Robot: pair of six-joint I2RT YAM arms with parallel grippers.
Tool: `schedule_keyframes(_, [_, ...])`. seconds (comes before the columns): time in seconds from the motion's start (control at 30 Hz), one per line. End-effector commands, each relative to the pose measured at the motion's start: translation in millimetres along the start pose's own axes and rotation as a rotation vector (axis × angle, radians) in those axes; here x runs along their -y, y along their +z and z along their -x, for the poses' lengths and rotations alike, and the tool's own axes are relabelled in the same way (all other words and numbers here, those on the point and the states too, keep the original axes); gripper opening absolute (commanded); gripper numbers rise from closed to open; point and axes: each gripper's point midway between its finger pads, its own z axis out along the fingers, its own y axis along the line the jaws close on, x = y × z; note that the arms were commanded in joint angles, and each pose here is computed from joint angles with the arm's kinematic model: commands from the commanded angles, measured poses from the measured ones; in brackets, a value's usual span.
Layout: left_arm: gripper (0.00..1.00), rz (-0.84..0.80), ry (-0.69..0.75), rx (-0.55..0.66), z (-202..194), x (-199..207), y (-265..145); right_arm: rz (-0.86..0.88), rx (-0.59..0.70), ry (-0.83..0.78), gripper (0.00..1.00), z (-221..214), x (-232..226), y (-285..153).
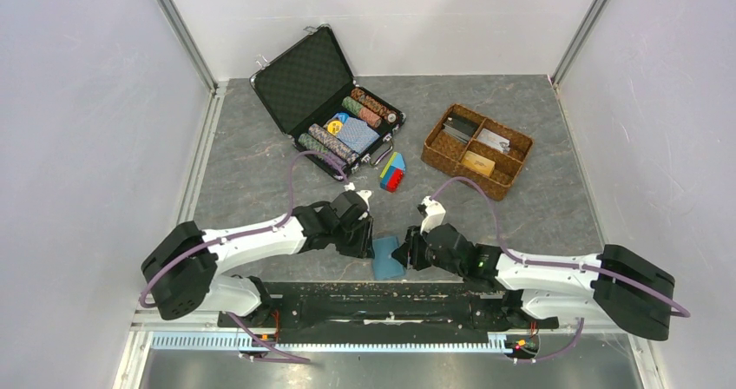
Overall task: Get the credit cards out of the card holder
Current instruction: Open the card holder at the center of the board.
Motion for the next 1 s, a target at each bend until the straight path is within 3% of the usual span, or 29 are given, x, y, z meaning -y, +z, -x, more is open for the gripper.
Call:
schedule_keyframes(0.0, [0.34, -0.062, -0.046, 0.006, 4.5, 12.7, 10.9, -0.015, 0.048, 0.037, 0.34, 8.4, 1.1, 4.0])
schedule_keyframes(0.3, [0.33, -0.042, -0.053, -0.033, -8.1, 2.9, 23.0, -0.006, 0.032, 0.063, 0.42, -2.5, 11.1, 3.7])
schedule_keyframes(0.97, [0.30, -0.126, -0.064, -0.047, -12.9, 13.9, 31.8, 0.125, 0.034, 0.132, 0.39, -2.7, -3.1, 1.1])
